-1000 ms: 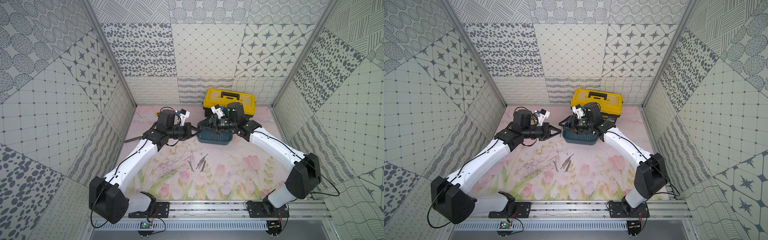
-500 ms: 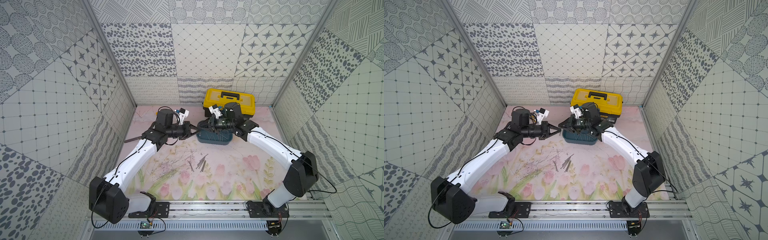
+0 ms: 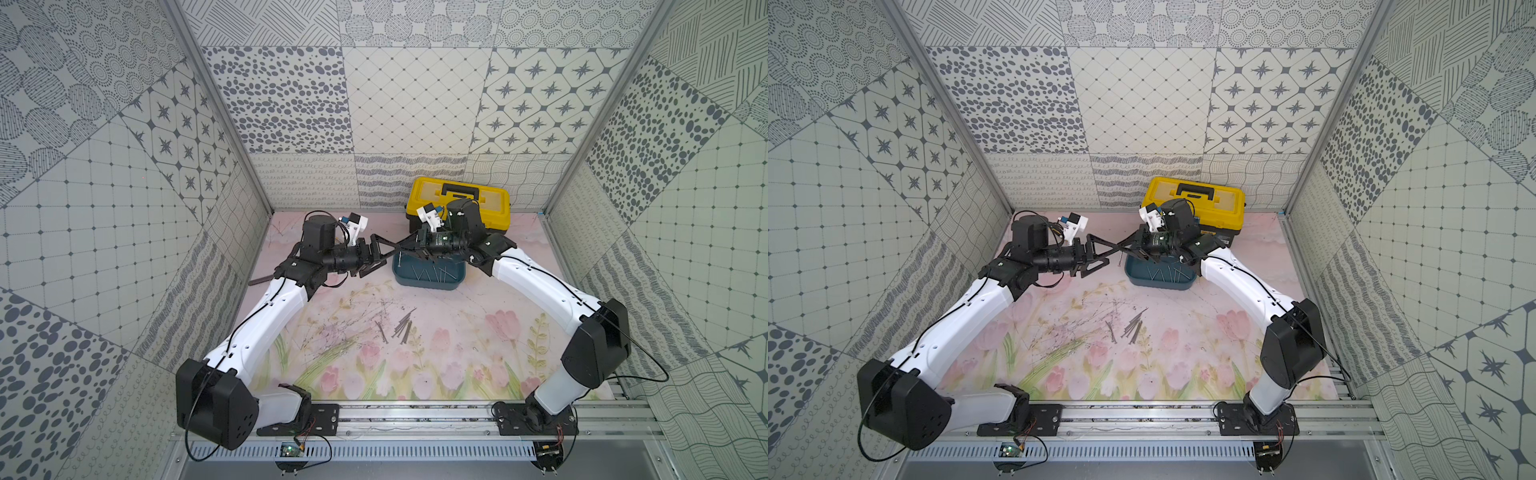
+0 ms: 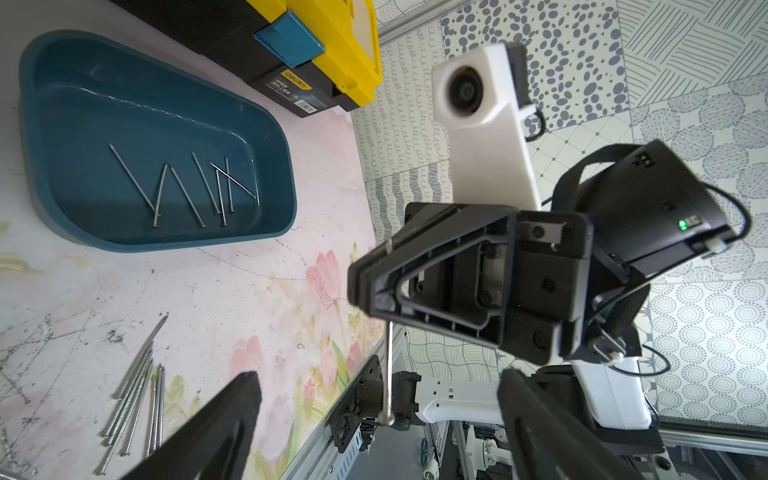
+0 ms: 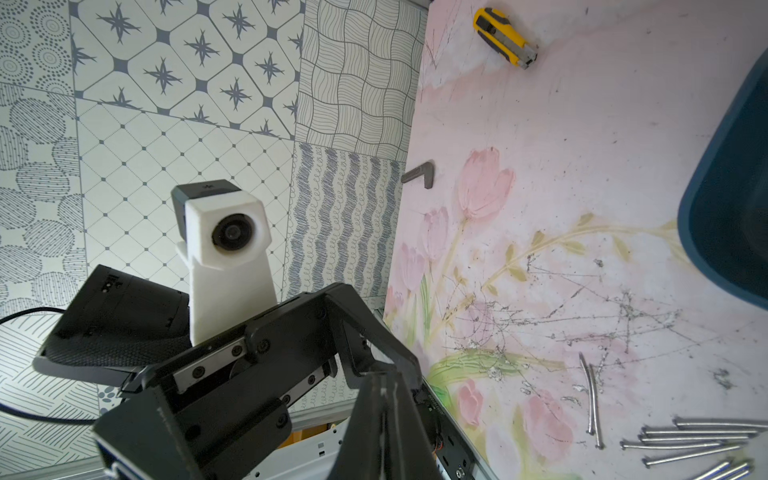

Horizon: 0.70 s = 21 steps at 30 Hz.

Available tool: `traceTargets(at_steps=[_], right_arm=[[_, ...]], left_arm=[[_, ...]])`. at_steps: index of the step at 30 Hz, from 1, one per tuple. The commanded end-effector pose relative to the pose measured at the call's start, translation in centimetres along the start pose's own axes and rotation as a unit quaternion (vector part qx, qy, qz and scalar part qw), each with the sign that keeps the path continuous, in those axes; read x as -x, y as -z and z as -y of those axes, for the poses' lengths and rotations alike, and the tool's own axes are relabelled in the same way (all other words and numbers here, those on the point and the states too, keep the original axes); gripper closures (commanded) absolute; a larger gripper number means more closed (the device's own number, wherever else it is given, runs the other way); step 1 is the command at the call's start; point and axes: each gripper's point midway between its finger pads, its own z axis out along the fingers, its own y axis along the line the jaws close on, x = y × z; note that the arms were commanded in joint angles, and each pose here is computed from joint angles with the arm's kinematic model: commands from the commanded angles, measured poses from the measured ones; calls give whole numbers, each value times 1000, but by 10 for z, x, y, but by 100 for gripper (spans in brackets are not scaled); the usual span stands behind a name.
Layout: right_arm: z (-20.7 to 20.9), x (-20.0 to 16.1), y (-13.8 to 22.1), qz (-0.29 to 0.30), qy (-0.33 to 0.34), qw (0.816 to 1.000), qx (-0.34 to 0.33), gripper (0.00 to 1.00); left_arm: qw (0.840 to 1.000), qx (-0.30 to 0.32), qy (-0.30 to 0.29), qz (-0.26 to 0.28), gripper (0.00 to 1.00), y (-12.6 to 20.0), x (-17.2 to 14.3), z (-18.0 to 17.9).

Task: Put the nails on the desktop into the storage box
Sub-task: Pick up the nail from the center of the board, then place the nail in the storage box.

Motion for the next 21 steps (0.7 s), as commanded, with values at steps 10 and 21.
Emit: traceTargets(at_steps=[10,21], right_arm=[[113,64,29,1,77,963,-257,100],[196,79,38,-19,135,903,-407,100]], left_arm=[[991,129,-45,-1,0,36,-32,-38],[982,185,-35,-36,0,40,-57,-73]])
